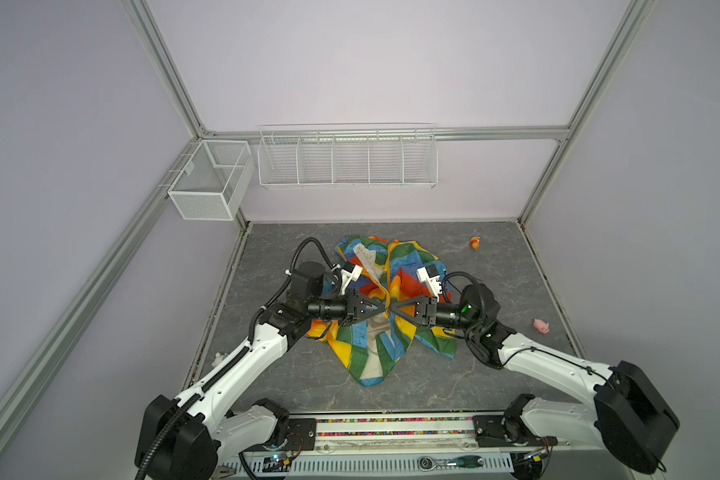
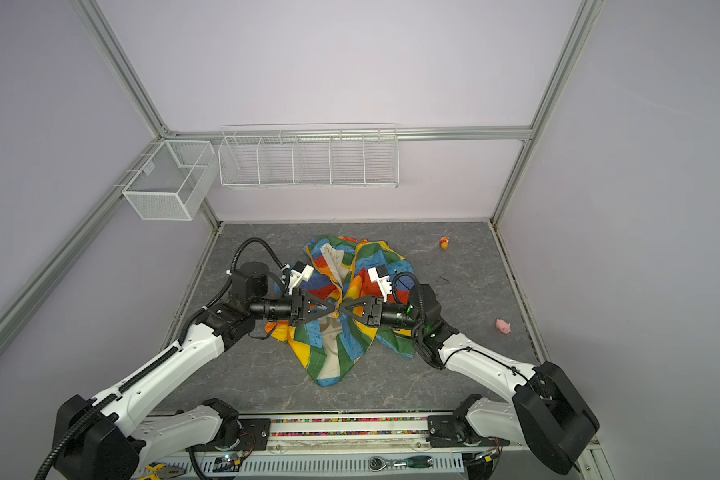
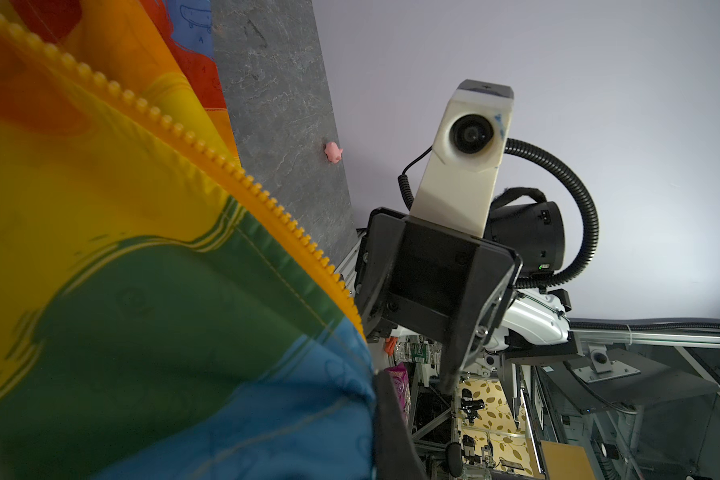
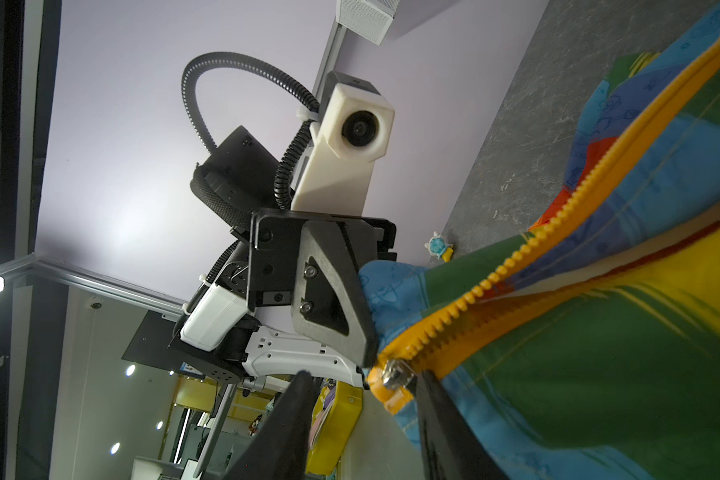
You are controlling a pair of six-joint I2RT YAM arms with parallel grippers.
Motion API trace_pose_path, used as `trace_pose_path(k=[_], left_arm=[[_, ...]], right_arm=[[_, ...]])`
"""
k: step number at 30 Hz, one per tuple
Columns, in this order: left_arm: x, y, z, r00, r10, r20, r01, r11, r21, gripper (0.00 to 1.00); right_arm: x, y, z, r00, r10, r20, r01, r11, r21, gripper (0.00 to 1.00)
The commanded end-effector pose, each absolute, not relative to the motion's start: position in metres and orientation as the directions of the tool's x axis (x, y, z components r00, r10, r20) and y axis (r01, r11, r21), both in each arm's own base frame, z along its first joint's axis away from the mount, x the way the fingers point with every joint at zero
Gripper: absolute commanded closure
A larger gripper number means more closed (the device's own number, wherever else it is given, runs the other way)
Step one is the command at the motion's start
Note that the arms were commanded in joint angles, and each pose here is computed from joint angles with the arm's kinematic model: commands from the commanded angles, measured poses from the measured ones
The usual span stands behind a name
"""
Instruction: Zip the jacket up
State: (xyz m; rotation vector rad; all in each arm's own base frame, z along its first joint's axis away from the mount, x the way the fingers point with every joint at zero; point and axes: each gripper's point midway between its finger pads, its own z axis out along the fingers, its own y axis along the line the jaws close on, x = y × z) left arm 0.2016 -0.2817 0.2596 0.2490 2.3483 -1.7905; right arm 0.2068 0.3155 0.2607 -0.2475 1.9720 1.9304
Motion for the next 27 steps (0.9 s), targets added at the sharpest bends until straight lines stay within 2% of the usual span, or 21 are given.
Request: trace_pose_path(k=[1,6,11,27], left_arm=[[0.198,-0.28,0.269,-0.961,0.026,-0.275,0.273,0.234,-0.933,1.0],[0.2,-0.281,0.27,-0.96,0.02,-0.28,0.277,0.223,-0.934,1.0],[0.2,-0.282,0.27,-0.96,0.02,-0.28,0.277,0.215,-0.936,1.0],[0.2,-0.282,0.268,-0.96,0.015,-0.279,0.276,0.213,-0.937,1.0]], right_arm=[[0.204,0.316,0.254,-0.921,0.125,-0.368,-0.364,0.057,0.93,0.5],[0.208,0.319,0.249,-0.933,0.129,-0.337,-0.334,0.04,0.942,0.42],[0.209,0.32,0.249,-0.937,0.133,-0.323,-0.322,0.031,0.946,0.39],[0.207,0.323,0.261,-0.955,0.129,-0.267,-0.28,-0.093,0.955,0.43]])
